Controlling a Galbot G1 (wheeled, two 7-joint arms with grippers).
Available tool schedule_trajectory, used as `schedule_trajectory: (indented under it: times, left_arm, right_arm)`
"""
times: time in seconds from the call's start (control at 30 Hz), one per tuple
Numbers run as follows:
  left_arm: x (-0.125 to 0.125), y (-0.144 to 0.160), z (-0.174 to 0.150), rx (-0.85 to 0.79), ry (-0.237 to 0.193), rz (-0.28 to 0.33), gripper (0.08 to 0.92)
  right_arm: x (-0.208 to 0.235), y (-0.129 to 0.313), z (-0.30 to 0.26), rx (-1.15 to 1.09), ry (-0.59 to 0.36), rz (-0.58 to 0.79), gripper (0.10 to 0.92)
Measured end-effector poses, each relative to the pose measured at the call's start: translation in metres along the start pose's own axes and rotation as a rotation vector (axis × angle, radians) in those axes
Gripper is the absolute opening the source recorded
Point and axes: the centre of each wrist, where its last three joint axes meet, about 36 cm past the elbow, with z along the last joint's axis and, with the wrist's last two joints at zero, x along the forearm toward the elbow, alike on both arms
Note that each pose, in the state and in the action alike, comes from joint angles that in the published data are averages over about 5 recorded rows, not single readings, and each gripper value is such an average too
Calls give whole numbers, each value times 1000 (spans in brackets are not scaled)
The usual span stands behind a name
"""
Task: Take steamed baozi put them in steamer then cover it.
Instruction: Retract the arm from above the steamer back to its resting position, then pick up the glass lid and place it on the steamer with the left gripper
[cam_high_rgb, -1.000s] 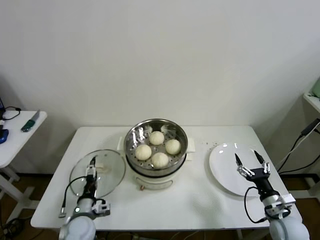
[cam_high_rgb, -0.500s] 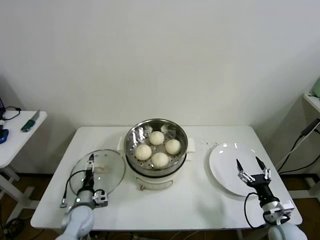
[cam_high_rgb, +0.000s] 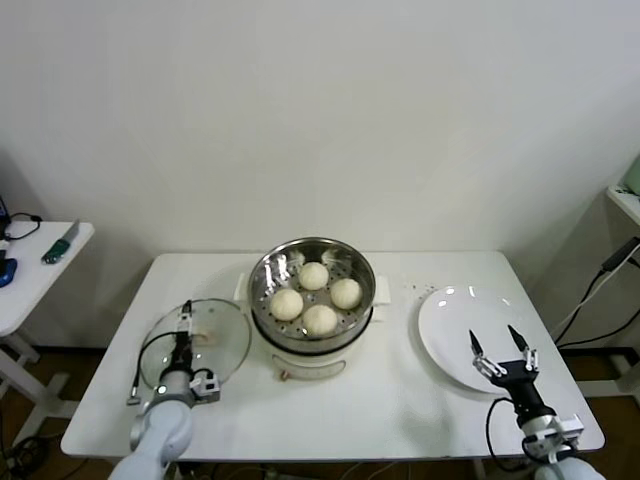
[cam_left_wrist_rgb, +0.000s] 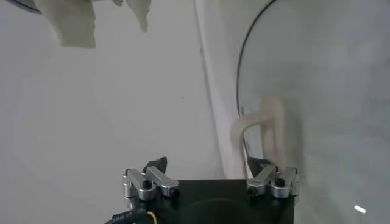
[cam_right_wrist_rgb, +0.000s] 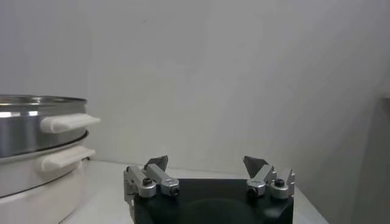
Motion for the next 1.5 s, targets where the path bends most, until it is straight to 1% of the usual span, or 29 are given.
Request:
schedule_trajectory:
  times: [0.1, 0.17, 0.63, 0.8, 0.9, 1.0, 1.1, 1.3, 1.5]
  left_arm:
    - [-2, -1, -1, 7, -2, 4, 817]
    - [-3, -1, -1, 11, -3, 6, 786]
    - [0, -4, -2, 39, -19, 9, 376]
    - [4, -2, -2, 53, -16, 5, 229]
    - [6, 3, 0, 57, -10, -6, 163]
    - [10, 10, 4, 54, 1, -27, 146]
    - [16, 19, 8, 49, 17, -57, 146]
    - [30, 40, 18, 40, 67, -128, 146]
    - [49, 67, 26, 39, 115, -200, 146]
  right_arm:
    - [2, 1, 2, -1, 2, 2, 823]
    - [2, 1, 2, -1, 3, 2, 823]
    - [3, 6, 8, 1, 11, -2, 823]
    - [3, 6, 9, 1, 9, 3, 823]
    - [3, 6, 9, 1, 7, 5, 823]
    - [2, 5, 9, 3, 6, 5, 823]
    - [1, 3, 8, 9, 4, 2, 823]
    - [-3, -1, 4, 22, -2, -4, 823]
    - [-9, -4, 3, 31, 0, -8, 823]
